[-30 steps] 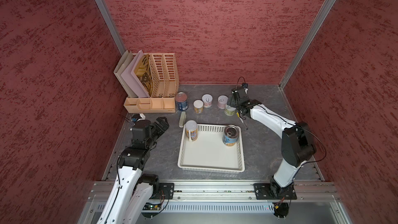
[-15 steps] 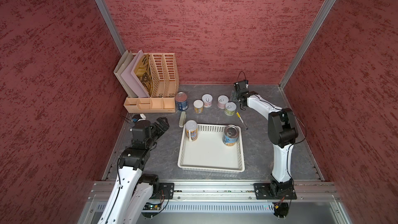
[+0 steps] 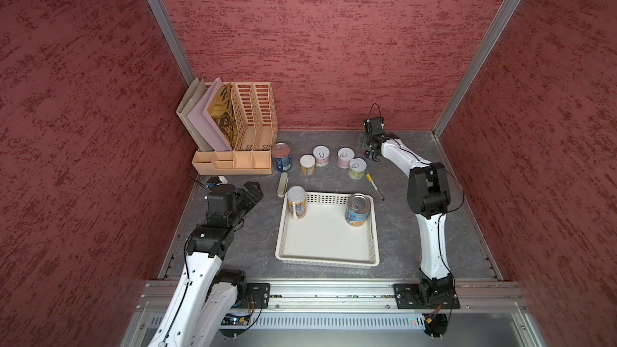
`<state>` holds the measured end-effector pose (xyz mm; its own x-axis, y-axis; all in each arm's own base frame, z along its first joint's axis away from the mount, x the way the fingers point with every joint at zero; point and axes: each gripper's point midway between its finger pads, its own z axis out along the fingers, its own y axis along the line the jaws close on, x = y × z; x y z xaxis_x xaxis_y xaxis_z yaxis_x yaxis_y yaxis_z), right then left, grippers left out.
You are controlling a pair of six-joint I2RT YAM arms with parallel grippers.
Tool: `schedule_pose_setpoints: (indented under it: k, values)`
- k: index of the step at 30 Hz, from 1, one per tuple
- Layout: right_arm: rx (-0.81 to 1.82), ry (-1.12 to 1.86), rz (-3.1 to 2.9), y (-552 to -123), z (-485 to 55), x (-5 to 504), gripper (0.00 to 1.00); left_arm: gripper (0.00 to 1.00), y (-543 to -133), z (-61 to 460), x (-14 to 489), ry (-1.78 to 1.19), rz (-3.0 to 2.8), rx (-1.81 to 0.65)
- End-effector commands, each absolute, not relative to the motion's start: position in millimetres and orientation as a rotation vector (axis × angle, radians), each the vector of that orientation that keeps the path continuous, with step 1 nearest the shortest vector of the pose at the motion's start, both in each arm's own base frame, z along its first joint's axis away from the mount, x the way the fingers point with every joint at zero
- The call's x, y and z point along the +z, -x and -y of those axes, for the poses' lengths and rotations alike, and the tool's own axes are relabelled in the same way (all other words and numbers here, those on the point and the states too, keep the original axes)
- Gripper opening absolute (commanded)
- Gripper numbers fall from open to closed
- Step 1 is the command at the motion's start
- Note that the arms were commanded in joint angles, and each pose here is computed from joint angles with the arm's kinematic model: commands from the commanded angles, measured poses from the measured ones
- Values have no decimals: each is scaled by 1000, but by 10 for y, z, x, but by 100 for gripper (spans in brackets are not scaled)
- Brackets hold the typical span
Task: Put the canned food in the basket
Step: Pick up the canned food from the center of the board.
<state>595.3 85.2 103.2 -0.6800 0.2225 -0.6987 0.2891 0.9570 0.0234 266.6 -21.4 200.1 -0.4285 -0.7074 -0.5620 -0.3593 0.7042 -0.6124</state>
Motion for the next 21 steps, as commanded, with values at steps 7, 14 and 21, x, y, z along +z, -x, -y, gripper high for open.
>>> schedule_pose_setpoints:
  k: [7, 14, 21]
  values:
    - [-151, -318, -2339, -6113, -763, 1065, 98, 100, -2743, 234, 1982, 824, -2061, -536]
    - [-148, -295, -2324, -6157, -778, 1095, 94, 100, -2799, 292, 1939, 814, -2089, -568]
    - [-164, -273, -2323, -6169, -770, 1097, 76, 100, -2812, 262, 1875, 865, -2099, -566]
